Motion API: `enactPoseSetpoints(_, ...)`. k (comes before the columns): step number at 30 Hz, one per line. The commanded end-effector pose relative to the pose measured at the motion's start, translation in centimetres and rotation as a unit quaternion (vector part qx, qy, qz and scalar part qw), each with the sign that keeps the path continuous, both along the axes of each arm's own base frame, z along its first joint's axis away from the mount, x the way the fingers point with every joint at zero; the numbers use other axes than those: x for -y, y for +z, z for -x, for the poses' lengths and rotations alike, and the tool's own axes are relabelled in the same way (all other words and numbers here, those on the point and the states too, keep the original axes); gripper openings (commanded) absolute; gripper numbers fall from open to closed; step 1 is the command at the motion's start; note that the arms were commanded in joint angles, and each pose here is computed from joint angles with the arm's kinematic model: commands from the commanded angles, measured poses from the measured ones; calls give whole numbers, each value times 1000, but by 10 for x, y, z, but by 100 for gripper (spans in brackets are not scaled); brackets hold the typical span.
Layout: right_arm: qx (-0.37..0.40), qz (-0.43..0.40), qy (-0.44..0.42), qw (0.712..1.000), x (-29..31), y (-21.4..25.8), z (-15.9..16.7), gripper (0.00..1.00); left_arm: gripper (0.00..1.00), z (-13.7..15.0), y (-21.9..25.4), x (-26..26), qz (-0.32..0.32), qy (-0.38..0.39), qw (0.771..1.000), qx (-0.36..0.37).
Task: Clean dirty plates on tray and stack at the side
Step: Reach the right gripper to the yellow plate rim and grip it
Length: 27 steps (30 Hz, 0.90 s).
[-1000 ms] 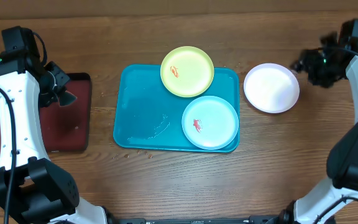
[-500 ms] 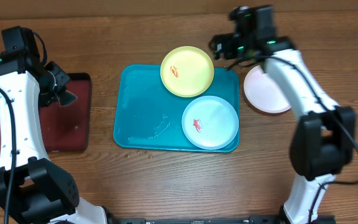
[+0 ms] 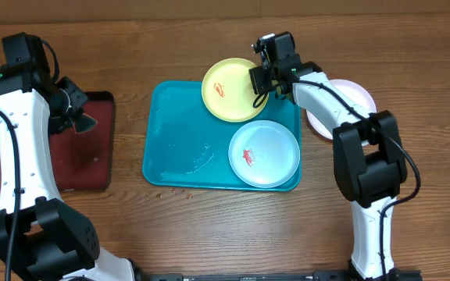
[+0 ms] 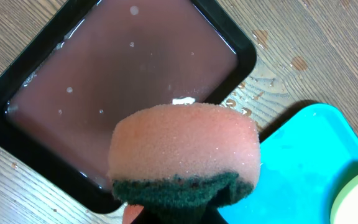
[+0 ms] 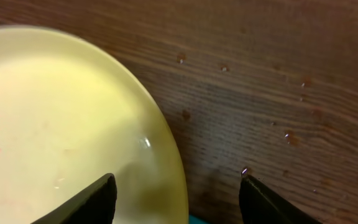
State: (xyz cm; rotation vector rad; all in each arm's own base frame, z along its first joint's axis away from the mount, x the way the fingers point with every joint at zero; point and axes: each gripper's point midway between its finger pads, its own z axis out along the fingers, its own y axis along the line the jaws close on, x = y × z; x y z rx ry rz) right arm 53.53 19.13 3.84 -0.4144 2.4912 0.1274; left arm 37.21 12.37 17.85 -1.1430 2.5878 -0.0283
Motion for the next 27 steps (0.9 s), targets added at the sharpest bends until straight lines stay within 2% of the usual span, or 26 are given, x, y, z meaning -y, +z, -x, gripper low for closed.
enactPoseSetpoints(1, -1, 5, -1, 1000, 1, -8, -3, 51, 4, -2, 0, -1, 0, -9, 1000, 2)
enactPoseSetpoints(6, -4, 5, -1, 1000, 0, -12, -3, 29, 4, -2, 0, -1, 0, -9, 1000, 2)
enactPoseSetpoints(8, -5, -4, 6, 1000, -4, -11, -2, 24, 4, -2, 0, -1, 0, -9, 1000, 3)
enactPoseSetpoints(11, -11, -14, 14, 1000, -10, -11, 1, 22, 4, -2, 0, -1, 0, -9, 1000, 2)
enactPoseSetpoints(14, -21, -17, 28, 999, -21, -10, 8, 7, 4, -2, 0, -1, 0, -9, 1000, 2)
enactPoseSetpoints(15, -25, -20, 35, 999, -28, -9, 12, 5, 4, -2, 0, -1, 0, -9, 1000, 2)
enactPoseSetpoints(21, -38, -39, 84, 995, -88, 32, 41, 4, 4, -4, -1, 7, 16, -17, 1000, 5)
enactPoseSetpoints(27, -88, -51, 81, 991, -111, 26, 73, 4, 4, -6, -3, 12, 16, -24, 1000, 2)
